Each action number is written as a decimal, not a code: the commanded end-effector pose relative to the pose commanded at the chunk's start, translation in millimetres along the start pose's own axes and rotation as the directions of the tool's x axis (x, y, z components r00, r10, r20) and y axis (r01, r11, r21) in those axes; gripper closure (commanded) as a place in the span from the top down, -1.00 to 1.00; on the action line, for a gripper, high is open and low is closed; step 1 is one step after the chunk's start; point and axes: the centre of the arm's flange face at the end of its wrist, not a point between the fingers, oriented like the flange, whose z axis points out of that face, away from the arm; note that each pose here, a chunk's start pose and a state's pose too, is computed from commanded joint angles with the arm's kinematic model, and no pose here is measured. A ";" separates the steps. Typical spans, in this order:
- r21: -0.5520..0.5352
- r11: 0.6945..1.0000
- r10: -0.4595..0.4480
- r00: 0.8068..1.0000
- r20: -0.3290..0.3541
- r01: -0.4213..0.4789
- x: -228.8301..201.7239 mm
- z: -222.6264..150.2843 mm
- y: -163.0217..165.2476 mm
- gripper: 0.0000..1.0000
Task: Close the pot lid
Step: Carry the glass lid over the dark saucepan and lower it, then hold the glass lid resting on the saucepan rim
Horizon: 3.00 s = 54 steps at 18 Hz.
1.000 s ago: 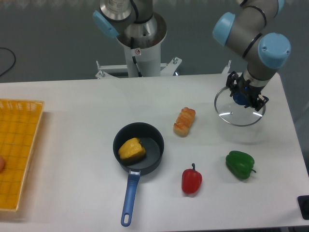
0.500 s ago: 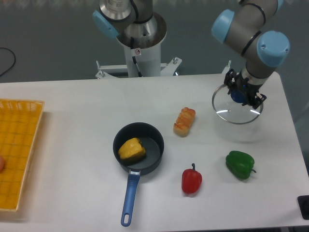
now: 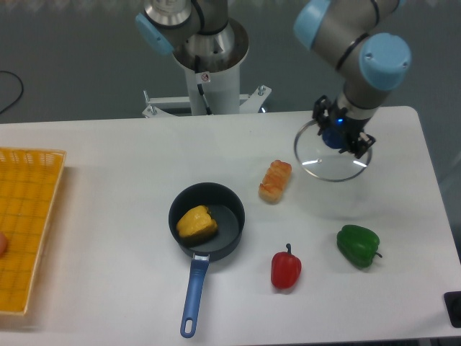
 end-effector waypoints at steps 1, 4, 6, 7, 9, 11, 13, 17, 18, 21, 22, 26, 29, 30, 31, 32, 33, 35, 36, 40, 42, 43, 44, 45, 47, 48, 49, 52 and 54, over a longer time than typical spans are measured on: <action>-0.003 1.000 -0.008 1.000 0.001 0.008 3.9 0.7 -12.4 0.34; -0.007 1.000 -0.015 1.000 0.007 0.015 18.7 0.9 -51.0 0.34; -0.001 1.000 -0.023 1.000 0.009 0.023 27.5 1.0 -72.0 0.34; -0.001 1.000 -0.029 1.000 0.011 0.029 29.8 0.5 -78.5 0.34; -0.005 1.000 -0.026 1.000 0.014 0.026 37.3 0.2 -94.2 0.34; -0.009 0.999 -0.033 0.999 0.016 0.033 46.8 0.9 -111.9 0.34; -0.012 0.999 -0.042 0.999 0.022 0.042 57.6 1.2 -135.5 0.34; -0.021 0.998 -0.063 0.998 0.028 0.063 71.6 5.9 -185.7 0.34; -0.023 0.998 -0.066 0.997 0.029 0.067 75.0 6.9 -195.0 0.34; -0.035 0.997 -0.068 0.998 0.019 0.068 84.7 17.4 -214.1 0.34; -0.039 0.997 -0.066 0.998 0.015 0.067 86.6 21.8 -219.1 0.34; -0.046 0.997 -0.067 0.998 0.005 0.067 86.9 28.6 -221.9 0.34; -0.052 0.997 -0.062 0.998 0.000 0.062 89.8 34.1 -228.4 0.34; -0.055 0.996 -0.064 0.998 -0.004 0.064 88.3 36.8 -229.2 0.34; -0.056 0.996 -0.070 0.998 -0.006 0.070 86.7 39.4 -230.0 0.34; -0.057 0.995 -0.076 0.997 -0.006 0.076 85.8 40.5 -231.6 0.34; -0.053 0.996 -0.078 0.997 0.000 0.078 83.9 41.7 -233.7 0.34; -0.052 0.996 -0.076 0.997 0.002 0.076 82.7 45.2 -236.4 0.34; -0.055 0.996 -0.076 0.997 -0.001 0.076 81.8 47.9 -236.9 0.34; -0.048 0.995 -0.082 0.997 0.011 0.083 78.4 51.5 -244.2 0.34; -0.053 0.995 -0.082 0.997 0.006 0.083 74.9 57.4 -247.0 0.34; -0.050 0.996 -0.078 0.997 0.011 0.078 74.5 58.9 -250.5 0.34; -0.050 0.996 -0.077 0.997 0.014 0.078 72.9 60.9 -251.2 0.34; -0.050 0.995 -0.081 0.997 0.015 0.081 72.5 61.7 -251.5 0.34; -0.050 0.995 -0.084 0.996 0.015 0.084 73.1 61.7 -252.2 0.34; -0.050 0.995 -0.085 0.996 0.015 0.086 73.1 61.7 -252.2 0.34; -0.051 0.995 -0.085 0.996 0.014 0.086 72.8 62.6 -252.3 0.34; -0.052 0.995 -0.085 0.996 0.015 0.086 72.8 62.6 -252.2 0.34; -0.052 0.995 -0.084 0.996 0.015 0.084 72.8 62.6 -252.2 0.34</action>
